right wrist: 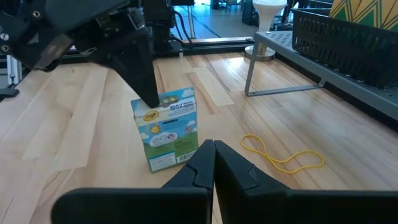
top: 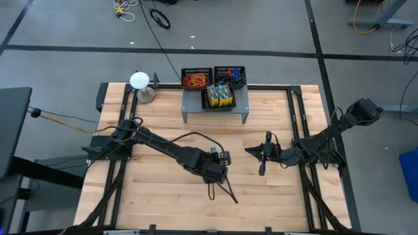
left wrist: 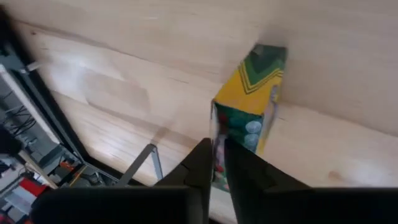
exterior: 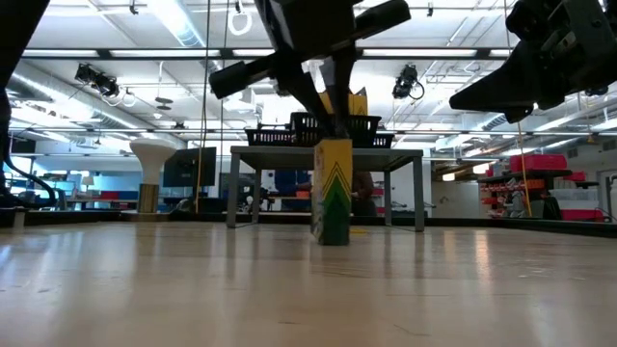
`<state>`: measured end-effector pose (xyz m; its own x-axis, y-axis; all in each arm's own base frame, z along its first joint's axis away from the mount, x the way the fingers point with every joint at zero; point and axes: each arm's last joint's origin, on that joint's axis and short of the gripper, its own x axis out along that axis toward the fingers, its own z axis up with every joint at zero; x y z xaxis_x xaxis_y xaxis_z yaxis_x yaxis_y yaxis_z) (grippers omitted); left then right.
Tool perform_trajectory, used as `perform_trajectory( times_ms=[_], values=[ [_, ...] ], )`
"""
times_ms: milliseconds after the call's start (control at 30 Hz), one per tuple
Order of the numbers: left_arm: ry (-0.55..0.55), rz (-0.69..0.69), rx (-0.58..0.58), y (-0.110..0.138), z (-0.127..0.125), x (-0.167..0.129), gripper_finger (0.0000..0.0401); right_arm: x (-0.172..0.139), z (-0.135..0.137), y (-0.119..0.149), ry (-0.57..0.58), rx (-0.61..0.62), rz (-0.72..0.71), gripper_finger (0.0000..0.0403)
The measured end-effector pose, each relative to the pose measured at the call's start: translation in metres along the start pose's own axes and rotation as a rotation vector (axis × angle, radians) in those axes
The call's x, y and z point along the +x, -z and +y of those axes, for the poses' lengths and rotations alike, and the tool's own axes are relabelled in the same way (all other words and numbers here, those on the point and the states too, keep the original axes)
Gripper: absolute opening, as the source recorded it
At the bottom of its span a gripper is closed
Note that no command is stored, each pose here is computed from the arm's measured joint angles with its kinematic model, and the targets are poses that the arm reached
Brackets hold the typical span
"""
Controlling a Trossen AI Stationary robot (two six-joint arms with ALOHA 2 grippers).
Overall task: Pick & Place Office Desk Supplies
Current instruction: Put the crayon box into the bottom black basket on the shelf
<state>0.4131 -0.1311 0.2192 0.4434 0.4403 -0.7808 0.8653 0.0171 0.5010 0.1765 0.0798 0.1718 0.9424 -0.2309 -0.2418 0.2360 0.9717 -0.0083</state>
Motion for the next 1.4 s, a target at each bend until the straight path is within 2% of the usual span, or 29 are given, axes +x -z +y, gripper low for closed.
perform_trajectory(
  times_ms=[233,467,867,1067,1133,1200,1333,1400],
  values=[
    [-0.011,0.004,-0.087,-0.001,0.001,0.000,0.0109,0.000,0.000,0.000,0.000,0.000,0.000,0.0009],
    [-0.041,0.054,-0.134,0.003,0.002,-0.003,0.0146,0.000,0.000,0.000,0.000,0.000,0.000,0.0009],
    [-0.080,0.023,-0.306,0.020,0.021,-0.026,0.0175,0.000,0.000,0.000,0.001,0.000,0.000,0.0009],
    [-0.053,0.037,-0.412,0.030,0.026,-0.038,0.0178,0.000,0.000,0.000,0.001,0.000,0.000,0.0009],
    [-0.036,0.048,-0.480,0.034,0.026,-0.041,0.0175,0.000,0.000,0.000,0.000,0.000,0.000,0.0009],
    [0.002,0.053,-0.603,0.038,0.023,-0.043,0.0168,0.000,0.000,0.000,0.000,0.001,0.000,0.0009],
    [0.205,0.010,-0.919,0.050,0.009,-0.042,0.0132,0.000,0.000,0.000,-0.003,0.038,0.002,0.0009],
    [0.278,-0.010,-1.014,0.051,-0.005,-0.036,0.0101,0.000,0.000,0.001,-0.026,0.094,0.018,0.0009]
  ],
)
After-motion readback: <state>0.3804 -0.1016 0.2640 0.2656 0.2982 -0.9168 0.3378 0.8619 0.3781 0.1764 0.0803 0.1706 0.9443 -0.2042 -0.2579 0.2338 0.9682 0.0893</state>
